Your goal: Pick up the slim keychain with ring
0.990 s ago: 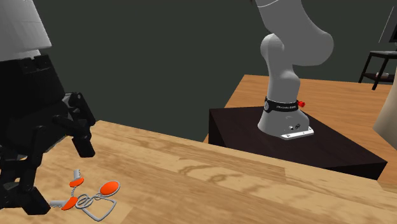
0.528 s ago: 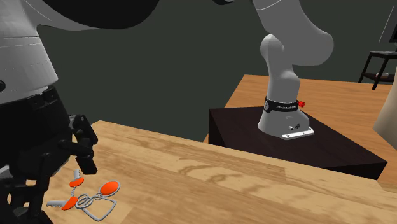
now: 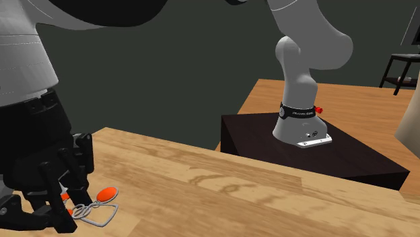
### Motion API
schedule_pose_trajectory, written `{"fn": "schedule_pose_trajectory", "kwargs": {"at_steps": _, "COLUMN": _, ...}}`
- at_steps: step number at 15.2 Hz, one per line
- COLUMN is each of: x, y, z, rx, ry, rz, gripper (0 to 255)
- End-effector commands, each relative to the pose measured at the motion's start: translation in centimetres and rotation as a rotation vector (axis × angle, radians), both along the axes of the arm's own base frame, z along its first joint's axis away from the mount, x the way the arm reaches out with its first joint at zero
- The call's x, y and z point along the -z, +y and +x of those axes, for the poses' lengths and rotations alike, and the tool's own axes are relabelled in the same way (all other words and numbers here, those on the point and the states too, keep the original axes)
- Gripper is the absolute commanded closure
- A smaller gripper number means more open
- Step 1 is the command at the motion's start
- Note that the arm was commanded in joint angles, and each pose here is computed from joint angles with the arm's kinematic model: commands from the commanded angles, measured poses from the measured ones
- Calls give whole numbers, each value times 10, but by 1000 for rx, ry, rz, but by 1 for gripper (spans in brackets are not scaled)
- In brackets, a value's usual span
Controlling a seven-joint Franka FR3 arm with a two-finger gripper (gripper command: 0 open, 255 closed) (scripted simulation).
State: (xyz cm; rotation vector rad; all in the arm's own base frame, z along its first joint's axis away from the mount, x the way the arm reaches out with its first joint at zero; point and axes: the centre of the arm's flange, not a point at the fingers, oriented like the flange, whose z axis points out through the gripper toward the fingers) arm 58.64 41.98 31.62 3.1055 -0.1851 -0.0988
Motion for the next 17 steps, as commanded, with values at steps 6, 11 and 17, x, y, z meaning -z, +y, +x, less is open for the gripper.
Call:
{"fn": "schedule_pose_trajectory", "kwargs": {"at_steps": 6, "x": -9, "y": -4, "z": 0, "rx": 2, "ry": 7, "rz": -7, "gripper": 255}}
{"fn": "schedule_pose_trajectory", "kwargs": {"at_steps": 11, "x": -36, "y": -4, "z": 0, "rx": 2, "ry": 7, "rz": -7, "gripper": 255}}
{"fn": "schedule_pose_trajectory", "kwargs": {"at_steps": 17, "x": -67, "y": -4, "z": 0, "rx": 2, "ry": 7, "rz": -7, "gripper": 255}}
